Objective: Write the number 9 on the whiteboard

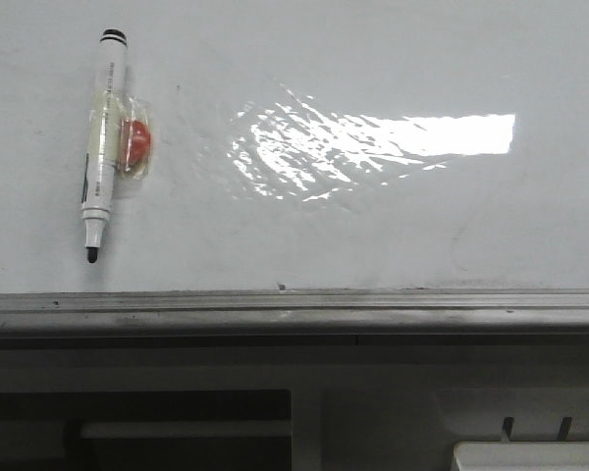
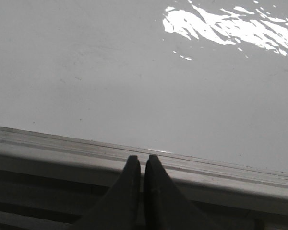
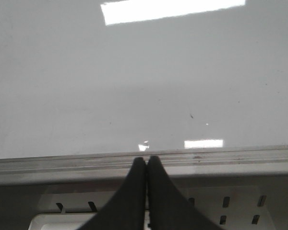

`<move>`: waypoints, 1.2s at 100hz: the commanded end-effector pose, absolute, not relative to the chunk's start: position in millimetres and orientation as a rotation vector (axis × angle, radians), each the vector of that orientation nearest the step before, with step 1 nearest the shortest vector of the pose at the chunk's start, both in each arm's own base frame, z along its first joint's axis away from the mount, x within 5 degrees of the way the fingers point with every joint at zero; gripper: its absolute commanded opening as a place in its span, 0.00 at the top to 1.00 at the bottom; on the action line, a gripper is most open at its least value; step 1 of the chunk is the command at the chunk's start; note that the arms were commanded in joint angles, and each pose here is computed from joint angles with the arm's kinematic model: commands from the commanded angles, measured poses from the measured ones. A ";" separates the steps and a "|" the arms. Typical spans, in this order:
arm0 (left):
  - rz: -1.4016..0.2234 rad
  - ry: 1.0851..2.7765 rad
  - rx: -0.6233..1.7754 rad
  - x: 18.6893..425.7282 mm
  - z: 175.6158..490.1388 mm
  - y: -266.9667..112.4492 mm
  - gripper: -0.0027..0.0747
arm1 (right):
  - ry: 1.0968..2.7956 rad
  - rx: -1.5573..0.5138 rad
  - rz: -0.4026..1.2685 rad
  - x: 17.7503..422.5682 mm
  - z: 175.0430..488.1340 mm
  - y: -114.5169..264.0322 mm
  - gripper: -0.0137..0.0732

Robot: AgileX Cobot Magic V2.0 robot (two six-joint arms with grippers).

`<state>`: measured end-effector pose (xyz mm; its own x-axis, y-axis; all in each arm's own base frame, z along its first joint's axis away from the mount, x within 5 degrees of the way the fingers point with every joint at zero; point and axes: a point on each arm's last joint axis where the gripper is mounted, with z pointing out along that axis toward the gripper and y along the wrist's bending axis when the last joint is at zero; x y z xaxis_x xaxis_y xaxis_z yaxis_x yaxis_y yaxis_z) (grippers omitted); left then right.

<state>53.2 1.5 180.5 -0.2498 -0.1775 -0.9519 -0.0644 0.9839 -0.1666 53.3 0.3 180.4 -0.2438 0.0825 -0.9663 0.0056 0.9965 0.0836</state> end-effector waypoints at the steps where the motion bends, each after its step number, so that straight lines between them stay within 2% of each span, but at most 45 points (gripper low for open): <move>1: -0.123 1.804 -0.188 53.2 171.7 1.2 0.99 | 1.807 0.070 0.071 53.4 173.9 0.2 0.93; 106: -0.070 1.784 -0.148 53.6 173.6 2.7 0.99 | 1.805 0.069 0.071 53.5 174.2 0.2 0.93; 120: -0.060 1.730 -0.129 54.7 178.2 2.7 0.99 | 1.759 0.067 0.074 54.3 178.2 0.4 0.93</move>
